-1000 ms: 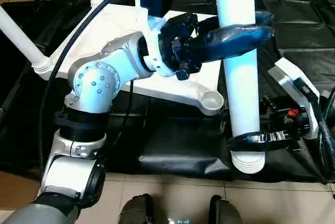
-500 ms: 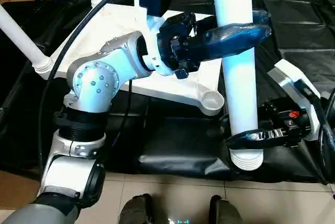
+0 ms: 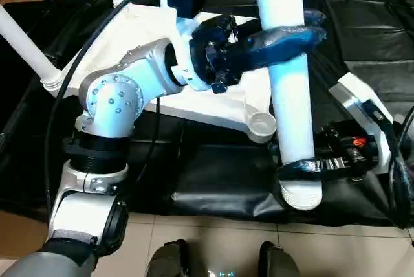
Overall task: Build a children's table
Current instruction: Pick table leg
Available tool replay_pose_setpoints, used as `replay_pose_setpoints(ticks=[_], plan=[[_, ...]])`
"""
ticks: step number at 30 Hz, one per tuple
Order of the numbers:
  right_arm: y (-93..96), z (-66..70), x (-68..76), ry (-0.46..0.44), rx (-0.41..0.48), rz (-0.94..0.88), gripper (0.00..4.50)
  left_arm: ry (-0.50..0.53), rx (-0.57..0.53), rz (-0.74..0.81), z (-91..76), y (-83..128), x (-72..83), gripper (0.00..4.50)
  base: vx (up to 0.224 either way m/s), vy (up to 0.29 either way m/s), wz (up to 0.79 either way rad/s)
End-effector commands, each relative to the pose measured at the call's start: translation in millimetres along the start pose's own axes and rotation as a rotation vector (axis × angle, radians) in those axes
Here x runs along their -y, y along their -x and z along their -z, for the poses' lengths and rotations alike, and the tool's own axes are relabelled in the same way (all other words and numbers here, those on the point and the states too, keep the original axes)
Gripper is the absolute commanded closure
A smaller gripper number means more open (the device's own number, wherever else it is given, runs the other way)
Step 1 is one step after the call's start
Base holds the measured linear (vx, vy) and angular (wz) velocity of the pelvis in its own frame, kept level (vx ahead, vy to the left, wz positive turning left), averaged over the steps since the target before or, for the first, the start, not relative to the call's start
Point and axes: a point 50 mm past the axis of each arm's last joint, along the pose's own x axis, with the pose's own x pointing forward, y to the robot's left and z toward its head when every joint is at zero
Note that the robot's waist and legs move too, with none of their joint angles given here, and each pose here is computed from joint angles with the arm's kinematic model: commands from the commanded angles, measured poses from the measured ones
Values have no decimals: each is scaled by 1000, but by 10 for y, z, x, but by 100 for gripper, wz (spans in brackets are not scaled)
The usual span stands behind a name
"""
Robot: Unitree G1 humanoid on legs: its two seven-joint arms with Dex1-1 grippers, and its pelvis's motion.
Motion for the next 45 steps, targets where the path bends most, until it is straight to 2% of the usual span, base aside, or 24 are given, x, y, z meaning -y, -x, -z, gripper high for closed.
replay_pose_setpoints(ticks=[1,2,4,6,7,9,13,15,16,17,22,24,26,27,30,32,34,35,37,40,45], plan=[[55,-29,87,27,36,120,246,-40,15,-12,-75,-42,-9,280,0,0,0],[68,-43,134,42,54,171,247,-29,35,-31,-75,-38,-31,224,0,0,0],[121,-95,278,70,122,329,250,-17,103,-95,-92,-4,-98,210,0,0,0],[194,-146,384,86,200,460,252,-30,121,-135,-98,56,-127,189,0,0,0],[194,-146,384,86,200,460,252,-30,121,-135,-98,56,-127,189,0,0,0],[273,-154,440,90,264,565,252,-58,141,-208,-107,169,-149,166,0,0,0],[408,-113,500,96,364,748,252,-108,183,-360,-158,421,-193,157,0,0,0],[437,-112,515,90,407,793,255,-116,186,-399,-161,477,-209,157,0,0,0],[437,-112,515,90,407,793,255,-116,186,-399,-161,477,-209,157,0,0,0],[459,-130,524,83,474,831,260,-111,128,-386,-99,517,-181,157,0,0,0],[435,-143,514,89,508,841,264,-97,95,-383,-38,510,-171,157,0,0,0],[437,-168,509,114,528,857,264,-182,-38,-515,81,579,-313,157,0,0,0],[416,-174,463,122,544,820,264,-347,-330,-603,310,682,-458,157,0,0,0],[416,-174,463,122,544,820,264,-347,-330,-603,310,682,-458,157,0,0,0],[393,-145,414,140,550,803,264,-458,-634,-563,589,815,-503,121,0,0,0],[400,-101,395,142,559,822,264,-519,-777,-530,746,918,-516,118,0,0,0],[409,-83,390,139,564,836,264,-545,-817,-527,790,952,-526,109,0,0,0],[412,-60,363,136,604,847,264,-604,-866,-520,833,994,-546,103,0,0,0],[404,-52,352,141,617,853,264,-602,-872,-518,846,1007,-549,103,0,0,0],[356,-14,290,156,685,845,264,-593,-901,-505,910,1074,-564,103,0,0,0],[298,3,241,142,717,808,264,-618,-1035,-511,1003,1272,-594,103,0,0,0]])
